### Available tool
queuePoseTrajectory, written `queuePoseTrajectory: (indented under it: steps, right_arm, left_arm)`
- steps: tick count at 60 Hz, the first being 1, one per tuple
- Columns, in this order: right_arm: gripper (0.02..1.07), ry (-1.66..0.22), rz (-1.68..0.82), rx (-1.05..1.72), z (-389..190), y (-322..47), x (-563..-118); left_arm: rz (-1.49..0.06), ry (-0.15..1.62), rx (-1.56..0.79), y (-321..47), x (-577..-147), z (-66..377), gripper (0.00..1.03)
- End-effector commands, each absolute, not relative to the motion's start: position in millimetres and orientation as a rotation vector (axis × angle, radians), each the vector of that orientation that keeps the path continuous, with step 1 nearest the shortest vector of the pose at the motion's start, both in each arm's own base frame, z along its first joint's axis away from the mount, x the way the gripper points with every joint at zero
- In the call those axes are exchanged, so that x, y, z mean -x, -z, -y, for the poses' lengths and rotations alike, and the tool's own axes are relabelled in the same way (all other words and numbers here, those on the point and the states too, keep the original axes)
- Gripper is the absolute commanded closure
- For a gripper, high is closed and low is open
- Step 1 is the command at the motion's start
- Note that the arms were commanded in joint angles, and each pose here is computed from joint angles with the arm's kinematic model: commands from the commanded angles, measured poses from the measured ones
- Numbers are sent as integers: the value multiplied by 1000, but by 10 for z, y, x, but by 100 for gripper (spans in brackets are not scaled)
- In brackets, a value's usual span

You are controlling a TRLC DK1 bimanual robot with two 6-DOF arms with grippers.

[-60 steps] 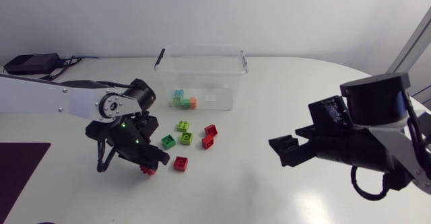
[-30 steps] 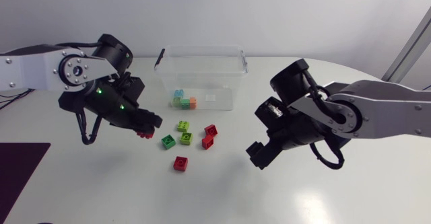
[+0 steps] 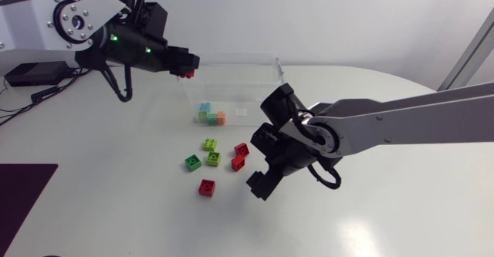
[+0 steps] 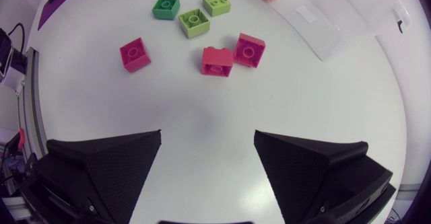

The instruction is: Place the duplo bricks in the container

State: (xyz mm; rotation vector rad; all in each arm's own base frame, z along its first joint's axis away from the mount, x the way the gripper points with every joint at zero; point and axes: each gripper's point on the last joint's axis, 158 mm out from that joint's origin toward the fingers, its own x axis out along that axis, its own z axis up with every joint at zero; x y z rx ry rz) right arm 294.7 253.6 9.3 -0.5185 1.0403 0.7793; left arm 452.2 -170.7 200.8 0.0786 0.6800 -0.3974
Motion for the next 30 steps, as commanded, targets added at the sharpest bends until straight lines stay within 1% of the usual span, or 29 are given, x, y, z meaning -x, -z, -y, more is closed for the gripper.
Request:
queuePoseTrajectory:
  steps: [1, 8, 14, 21, 30]
  right_arm:
    - [7, -808, -1019, 535, -2700, -90, -2990]
    - [7, -826, -1025, 542, -2850, -24, -3045]
    - [7, -834, -1027, 529, -2922, 6, -3123]
    - [7, -820, -1037, 520, -2966, 105, -3242]
    - [7, -808, -1033, 505, -3027, 167, -3378]
  left_arm:
    - [-671, 423, -86, -1981, -4695, 1877, 73]
    - [-678, 415, -81, -1782, -5009, 1955, 71]
    - [-673, 406, -79, -1653, -5190, 1955, 70]
    - [-655, 391, -63, -1594, -5396, 1917, 69]
    - [-630, 401, -42, -1556, -5525, 1935, 69]
